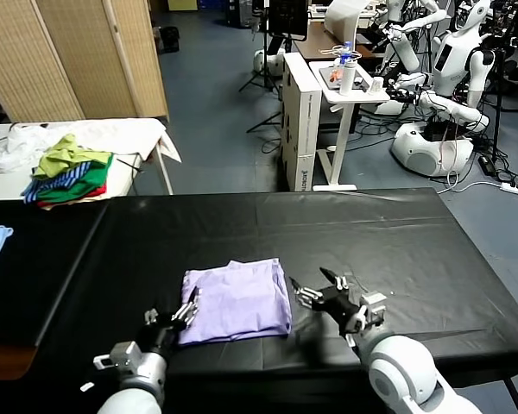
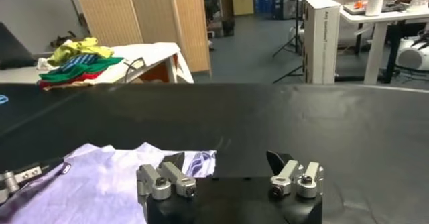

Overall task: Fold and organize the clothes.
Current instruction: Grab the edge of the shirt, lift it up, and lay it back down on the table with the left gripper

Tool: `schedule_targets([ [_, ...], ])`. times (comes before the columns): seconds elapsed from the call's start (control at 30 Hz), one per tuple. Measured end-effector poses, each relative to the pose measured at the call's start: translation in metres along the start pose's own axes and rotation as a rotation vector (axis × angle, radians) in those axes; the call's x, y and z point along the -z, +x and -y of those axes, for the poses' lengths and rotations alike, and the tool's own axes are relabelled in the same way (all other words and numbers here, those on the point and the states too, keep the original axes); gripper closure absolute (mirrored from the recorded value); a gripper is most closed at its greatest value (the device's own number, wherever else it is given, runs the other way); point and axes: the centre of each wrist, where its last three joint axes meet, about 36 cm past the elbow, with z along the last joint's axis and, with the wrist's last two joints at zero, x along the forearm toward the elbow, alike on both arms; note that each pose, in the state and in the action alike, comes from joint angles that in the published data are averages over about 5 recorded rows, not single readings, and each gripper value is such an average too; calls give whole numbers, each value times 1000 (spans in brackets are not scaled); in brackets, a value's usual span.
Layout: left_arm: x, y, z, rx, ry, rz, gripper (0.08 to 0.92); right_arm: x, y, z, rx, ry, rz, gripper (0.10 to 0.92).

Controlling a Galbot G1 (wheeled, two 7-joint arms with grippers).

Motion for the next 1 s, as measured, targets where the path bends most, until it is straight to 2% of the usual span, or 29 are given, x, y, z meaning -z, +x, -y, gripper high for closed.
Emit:
schedule_targets([
  [0.47,-15,-2,5,18,74,5,93,1,2,3,-10,6,2,115],
  [0.57,-17,0,5,21,85,6,130,0,1,4,-12,7,1,115],
  [0.67,-20,1,5,22,93,4,221,0,1,4,-12,8,0,115],
  [0.9,-26,2,4,23,112,3,490,1,1,5,-14,12,0,115],
  [1.0,-27,1,4,21,132,1,641,2,1,6,-16,14,1,115],
])
